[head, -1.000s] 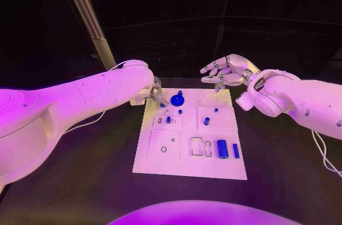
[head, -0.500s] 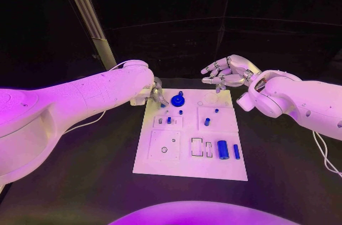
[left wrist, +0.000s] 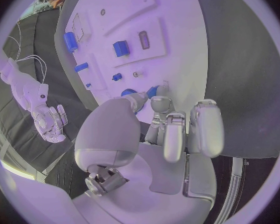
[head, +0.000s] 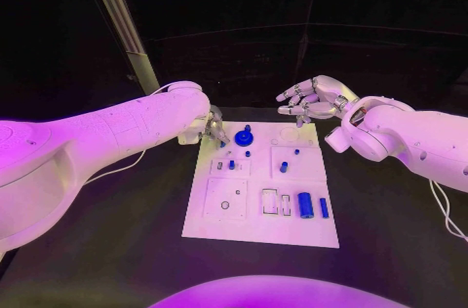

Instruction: Assemble the parts on the task board

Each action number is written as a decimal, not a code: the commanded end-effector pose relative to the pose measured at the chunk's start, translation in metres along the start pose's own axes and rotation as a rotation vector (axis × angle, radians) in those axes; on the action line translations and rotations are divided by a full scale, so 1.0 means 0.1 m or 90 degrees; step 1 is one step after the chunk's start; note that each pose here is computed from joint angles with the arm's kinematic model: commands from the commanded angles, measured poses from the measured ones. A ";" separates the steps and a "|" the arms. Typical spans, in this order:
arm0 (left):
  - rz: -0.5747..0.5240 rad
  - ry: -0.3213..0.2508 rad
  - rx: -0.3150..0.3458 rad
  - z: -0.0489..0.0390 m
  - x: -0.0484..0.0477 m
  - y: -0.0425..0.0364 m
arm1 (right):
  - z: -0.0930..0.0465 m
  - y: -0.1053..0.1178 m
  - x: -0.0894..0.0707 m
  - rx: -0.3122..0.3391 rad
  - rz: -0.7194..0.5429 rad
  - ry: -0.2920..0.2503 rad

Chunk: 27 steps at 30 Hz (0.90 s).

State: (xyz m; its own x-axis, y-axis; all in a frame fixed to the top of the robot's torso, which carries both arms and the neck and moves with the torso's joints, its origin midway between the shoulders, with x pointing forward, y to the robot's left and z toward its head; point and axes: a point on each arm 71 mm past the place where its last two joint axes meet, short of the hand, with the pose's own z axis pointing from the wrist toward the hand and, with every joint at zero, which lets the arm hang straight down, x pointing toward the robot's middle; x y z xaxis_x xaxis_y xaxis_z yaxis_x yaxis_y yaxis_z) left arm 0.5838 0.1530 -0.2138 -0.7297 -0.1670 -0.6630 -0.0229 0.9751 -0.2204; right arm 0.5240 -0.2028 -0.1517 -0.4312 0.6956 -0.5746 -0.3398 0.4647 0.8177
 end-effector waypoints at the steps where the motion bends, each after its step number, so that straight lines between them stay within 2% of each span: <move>1: 0.001 0.026 0.005 0.015 0.057 0.017 | 0.00 0.01 -0.01 -0.004 0.000 0.003; 27: 0.003 0.031 -0.004 -0.024 -0.007 0.075 | 0.00 0.00 -0.01 -0.001 0.000 0.003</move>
State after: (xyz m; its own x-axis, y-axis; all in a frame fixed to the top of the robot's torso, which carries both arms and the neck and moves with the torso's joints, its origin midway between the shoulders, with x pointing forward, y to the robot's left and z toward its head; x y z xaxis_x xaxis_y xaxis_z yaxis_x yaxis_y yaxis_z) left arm 0.5843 0.1598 -0.2102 -0.7450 -0.1710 -0.6448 -0.0284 0.9738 -0.2254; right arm 0.5251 -0.2043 -0.1522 -0.4297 0.6959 -0.5755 -0.3362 0.4682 0.8172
